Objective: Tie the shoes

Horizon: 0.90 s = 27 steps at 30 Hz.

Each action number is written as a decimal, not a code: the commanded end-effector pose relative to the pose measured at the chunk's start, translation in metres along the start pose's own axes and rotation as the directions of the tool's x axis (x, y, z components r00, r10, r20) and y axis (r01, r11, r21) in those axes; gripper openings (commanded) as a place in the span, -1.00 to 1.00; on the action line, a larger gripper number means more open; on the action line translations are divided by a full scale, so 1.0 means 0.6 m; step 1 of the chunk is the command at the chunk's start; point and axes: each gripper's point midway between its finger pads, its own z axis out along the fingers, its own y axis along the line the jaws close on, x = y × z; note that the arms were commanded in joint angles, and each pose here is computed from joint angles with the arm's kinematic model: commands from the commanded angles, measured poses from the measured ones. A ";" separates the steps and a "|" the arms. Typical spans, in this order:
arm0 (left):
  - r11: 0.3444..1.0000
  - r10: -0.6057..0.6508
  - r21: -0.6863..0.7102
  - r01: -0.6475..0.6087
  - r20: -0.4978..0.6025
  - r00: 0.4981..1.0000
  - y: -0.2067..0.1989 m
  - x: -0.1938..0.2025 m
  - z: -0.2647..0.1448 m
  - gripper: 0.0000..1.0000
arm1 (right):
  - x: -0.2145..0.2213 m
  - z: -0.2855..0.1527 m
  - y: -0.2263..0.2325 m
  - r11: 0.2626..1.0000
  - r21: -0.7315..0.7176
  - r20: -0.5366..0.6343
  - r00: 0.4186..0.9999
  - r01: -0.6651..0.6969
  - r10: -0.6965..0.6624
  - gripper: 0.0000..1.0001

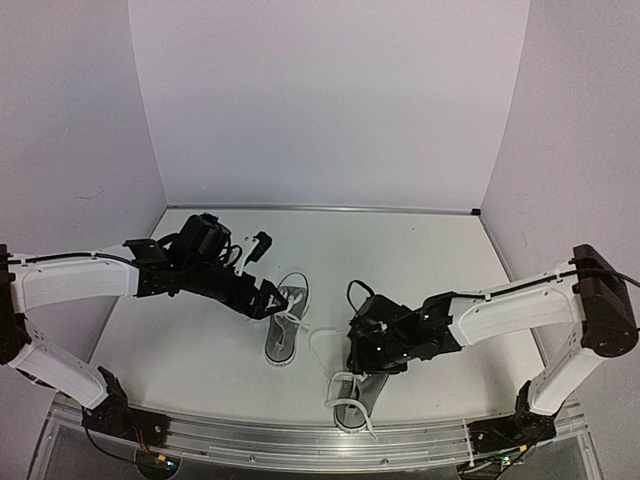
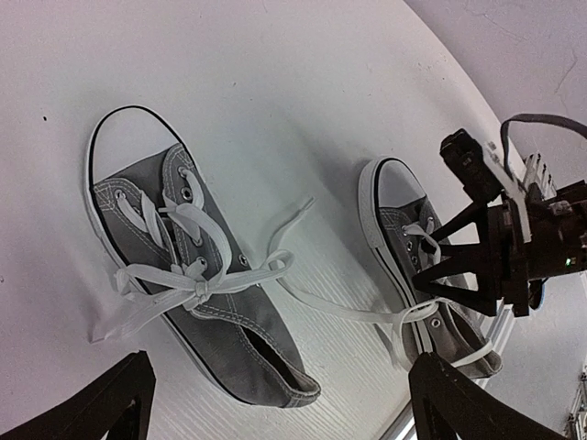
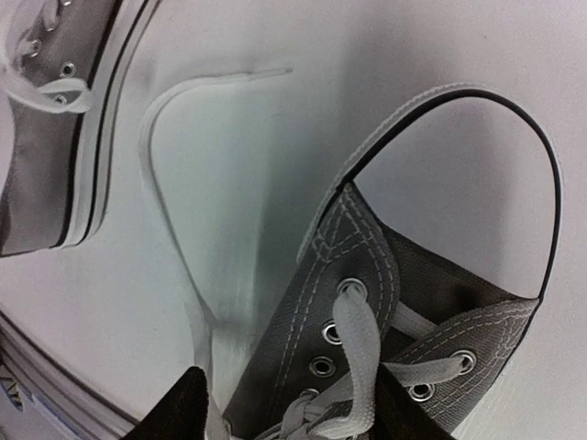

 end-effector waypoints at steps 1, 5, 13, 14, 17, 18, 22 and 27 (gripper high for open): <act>1.000 0.008 -0.018 -0.007 0.050 0.999 -0.001 -0.022 -0.014 0.99 | 0.020 0.025 -0.023 0.991 0.123 -0.035 0.998 0.055 -0.051 -0.31; 1.000 0.003 -0.024 -0.002 0.053 0.999 0.000 -0.025 -0.014 0.99 | -0.015 -0.001 -0.016 0.987 0.144 0.042 0.997 0.064 -0.070 -1.00; 1.000 0.000 -0.014 0.000 0.036 0.999 -0.001 -0.027 0.000 0.99 | -0.150 -0.072 -0.045 0.984 0.167 0.196 0.975 0.067 -0.099 -1.00; 1.000 0.002 -0.014 -0.001 0.035 0.999 -0.001 -0.028 0.002 0.99 | -0.169 -0.079 -0.046 0.982 0.169 0.210 0.970 0.085 -0.120 -1.00; 1.000 0.003 -0.010 -0.003 0.029 1.000 -0.002 -0.030 0.009 0.99 | -0.226 -0.099 -0.042 0.977 0.167 0.248 0.954 0.129 -0.168 -1.00; 1.000 0.003 -0.009 -0.003 0.027 1.000 -0.002 -0.031 0.011 0.99 | -0.246 -0.105 -0.036 0.973 0.169 0.259 0.945 0.160 -0.200 -1.00; 1.000 0.005 -0.002 -0.005 0.025 1.000 -0.004 -0.037 0.020 0.99 | -0.298 -0.095 -0.014 0.953 0.180 0.263 0.922 0.244 -0.286 -1.00; 1.000 0.005 0.002 -0.005 0.015 1.000 -0.004 -0.039 0.026 0.99 | -0.327 -0.041 -0.022 0.949 0.199 0.216 0.933 0.246 -0.287 -0.96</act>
